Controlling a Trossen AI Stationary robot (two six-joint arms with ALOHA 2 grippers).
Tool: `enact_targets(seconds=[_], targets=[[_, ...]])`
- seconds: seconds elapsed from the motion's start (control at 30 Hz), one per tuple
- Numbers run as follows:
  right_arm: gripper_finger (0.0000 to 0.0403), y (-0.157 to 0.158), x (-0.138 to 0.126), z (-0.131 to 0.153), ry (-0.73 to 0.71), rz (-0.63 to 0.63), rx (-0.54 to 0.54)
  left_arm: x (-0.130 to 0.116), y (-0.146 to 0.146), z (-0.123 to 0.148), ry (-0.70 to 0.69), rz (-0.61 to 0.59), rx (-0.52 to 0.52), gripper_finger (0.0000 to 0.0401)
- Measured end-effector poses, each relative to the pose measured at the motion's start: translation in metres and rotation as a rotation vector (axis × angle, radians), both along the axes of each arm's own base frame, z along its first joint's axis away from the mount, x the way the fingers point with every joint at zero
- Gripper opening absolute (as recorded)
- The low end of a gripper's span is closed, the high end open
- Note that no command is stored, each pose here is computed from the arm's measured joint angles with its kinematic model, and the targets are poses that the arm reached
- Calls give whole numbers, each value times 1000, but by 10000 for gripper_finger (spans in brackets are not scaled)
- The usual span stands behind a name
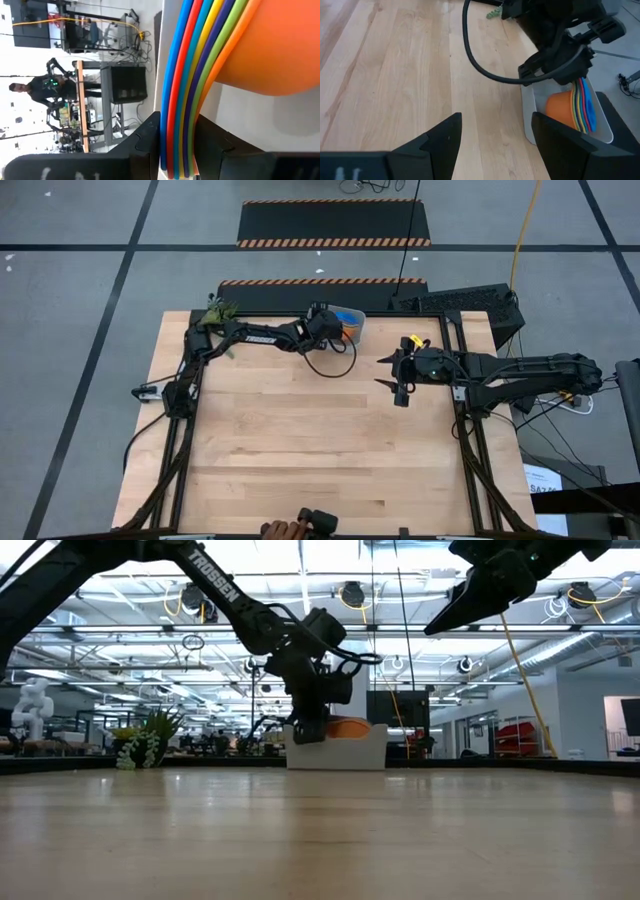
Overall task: Nest measuring cups in basket
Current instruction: Put the stack of measuring cups into the gray bin
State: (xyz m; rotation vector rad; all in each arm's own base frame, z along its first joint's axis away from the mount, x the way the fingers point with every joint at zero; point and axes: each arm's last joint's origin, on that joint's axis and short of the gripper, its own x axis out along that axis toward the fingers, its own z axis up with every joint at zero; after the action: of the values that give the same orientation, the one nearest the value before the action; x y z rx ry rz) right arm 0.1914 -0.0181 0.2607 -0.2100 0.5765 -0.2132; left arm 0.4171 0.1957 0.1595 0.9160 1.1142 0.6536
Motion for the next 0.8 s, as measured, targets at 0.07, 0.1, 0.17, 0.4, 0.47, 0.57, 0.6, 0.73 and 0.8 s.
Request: enact_targets(seconds=[0.07,0.1,0.17,0.4,0.47,0.57,0.6,0.73,0.8], targets=[[233,0,0,0,-1,0,0,0,0,0,9,-7,5,90],[233,0,0,0,0,0,0,0,0,0,12,-10,7,90],[233,0,0,0,-1,0,-1,0,0,0,13,-15,7,90],[233,0,0,0,-1,0,-1,1,-1,-1,19,-57,-22,99],[233,0,0,0,-1,0,-1,1,-1,-2,24,-69,-31,110],[233,0,0,0,0,0,-1,0,-1,-1,27,-68,-32,130],[233,0,0,0,0,1,-1,0,-1,-1,26,-66,-31,137],[233,0,0,0,1,0,-1,0,-2,-2,28,-59,-31,161],[233,0,0,0,4,0,0,1,-5,-2,25,-50,-28,170]])
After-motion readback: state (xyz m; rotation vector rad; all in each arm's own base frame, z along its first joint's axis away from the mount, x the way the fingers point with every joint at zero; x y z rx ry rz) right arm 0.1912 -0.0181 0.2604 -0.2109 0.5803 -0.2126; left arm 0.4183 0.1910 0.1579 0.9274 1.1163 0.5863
